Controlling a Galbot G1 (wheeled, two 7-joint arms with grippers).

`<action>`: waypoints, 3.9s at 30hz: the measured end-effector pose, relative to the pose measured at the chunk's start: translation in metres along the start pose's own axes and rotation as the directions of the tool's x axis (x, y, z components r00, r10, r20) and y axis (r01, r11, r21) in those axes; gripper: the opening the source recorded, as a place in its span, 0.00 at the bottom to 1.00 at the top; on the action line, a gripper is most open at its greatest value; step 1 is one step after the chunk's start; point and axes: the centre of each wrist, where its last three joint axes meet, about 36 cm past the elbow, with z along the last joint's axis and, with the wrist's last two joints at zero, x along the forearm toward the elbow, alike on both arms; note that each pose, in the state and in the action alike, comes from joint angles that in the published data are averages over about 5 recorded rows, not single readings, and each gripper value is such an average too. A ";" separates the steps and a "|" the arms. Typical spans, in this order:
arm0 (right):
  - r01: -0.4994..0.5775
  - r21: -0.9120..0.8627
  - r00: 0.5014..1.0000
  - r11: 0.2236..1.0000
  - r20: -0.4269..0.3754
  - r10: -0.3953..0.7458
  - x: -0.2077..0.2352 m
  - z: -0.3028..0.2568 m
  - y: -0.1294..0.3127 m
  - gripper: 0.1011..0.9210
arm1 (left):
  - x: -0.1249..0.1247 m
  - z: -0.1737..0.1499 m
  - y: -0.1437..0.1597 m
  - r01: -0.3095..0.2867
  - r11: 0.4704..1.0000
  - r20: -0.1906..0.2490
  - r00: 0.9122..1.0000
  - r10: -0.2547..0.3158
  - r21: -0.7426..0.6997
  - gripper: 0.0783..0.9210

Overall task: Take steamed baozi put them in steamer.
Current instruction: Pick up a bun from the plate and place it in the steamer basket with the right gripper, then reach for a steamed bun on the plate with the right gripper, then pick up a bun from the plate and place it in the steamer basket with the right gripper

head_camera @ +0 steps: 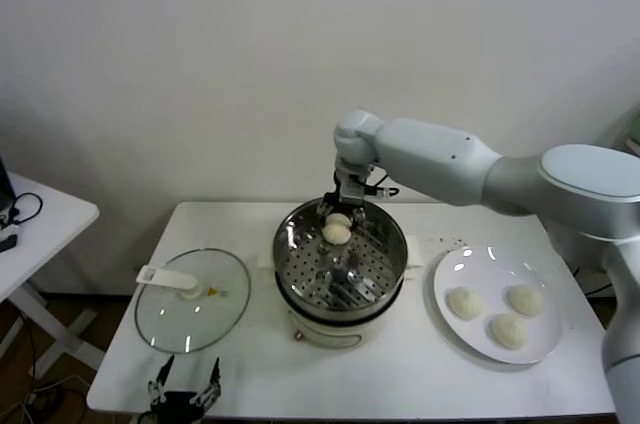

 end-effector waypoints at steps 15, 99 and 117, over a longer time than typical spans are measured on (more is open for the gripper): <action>-0.019 0.013 1.000 1.000 0.020 0.019 0.010 0.005 0.000 0.88 | 0.002 -0.002 0.002 0.008 1.000 0.002 1.000 -0.008 -0.003 0.88; -0.006 -0.992 0.996 0.128 -0.018 -0.091 -0.097 -0.101 0.321 0.70 | 0.005 0.003 0.006 0.005 0.999 -0.037 0.999 -0.007 -0.050 0.88; 0.008 -0.974 0.999 0.225 -0.002 -0.044 -0.011 -0.087 0.293 0.68 | 0.007 0.002 0.004 0.008 0.999 -0.035 0.999 -0.010 -0.054 0.88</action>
